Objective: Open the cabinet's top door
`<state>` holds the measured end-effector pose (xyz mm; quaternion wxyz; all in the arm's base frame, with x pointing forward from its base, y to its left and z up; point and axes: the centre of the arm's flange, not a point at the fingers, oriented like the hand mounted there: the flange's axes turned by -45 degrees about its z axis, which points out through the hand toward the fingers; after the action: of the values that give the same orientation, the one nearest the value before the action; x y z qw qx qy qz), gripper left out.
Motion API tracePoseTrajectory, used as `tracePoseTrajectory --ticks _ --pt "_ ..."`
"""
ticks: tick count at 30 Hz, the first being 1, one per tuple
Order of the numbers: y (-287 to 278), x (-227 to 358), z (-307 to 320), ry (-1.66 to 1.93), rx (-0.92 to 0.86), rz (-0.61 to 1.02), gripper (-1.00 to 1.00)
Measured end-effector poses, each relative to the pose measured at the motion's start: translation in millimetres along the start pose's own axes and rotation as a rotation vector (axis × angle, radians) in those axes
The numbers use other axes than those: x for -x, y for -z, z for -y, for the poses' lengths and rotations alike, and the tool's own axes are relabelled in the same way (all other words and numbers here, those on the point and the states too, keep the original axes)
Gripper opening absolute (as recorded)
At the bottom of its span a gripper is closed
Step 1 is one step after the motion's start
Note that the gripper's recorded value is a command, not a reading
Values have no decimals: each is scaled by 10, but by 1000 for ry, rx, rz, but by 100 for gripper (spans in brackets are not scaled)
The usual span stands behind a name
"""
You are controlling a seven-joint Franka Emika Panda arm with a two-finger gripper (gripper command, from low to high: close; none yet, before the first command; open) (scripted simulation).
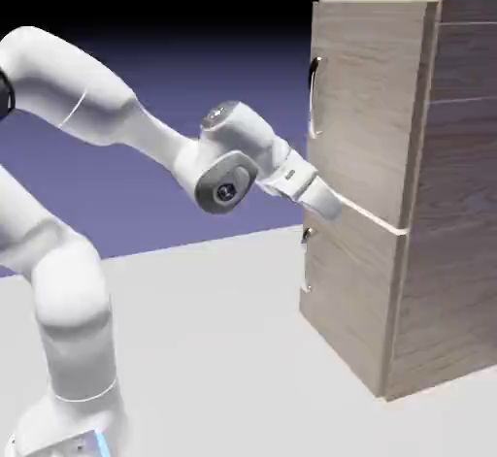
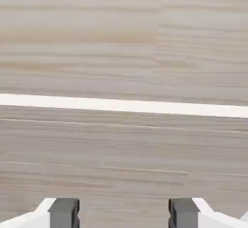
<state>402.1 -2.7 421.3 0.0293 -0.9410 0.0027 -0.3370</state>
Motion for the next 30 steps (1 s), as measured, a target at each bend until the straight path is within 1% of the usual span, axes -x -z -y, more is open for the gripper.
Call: tracePoseTrajectory --ticks 9,18,24,30 --pt "-367 -112 -820 -92 10 51 0" --pt "-607 -74 -1763 -139 103 88 0" --pt "-606 -3 -2428 -145 205 107 0" --pt "-412 -13 -3052 -121 334 108 0"
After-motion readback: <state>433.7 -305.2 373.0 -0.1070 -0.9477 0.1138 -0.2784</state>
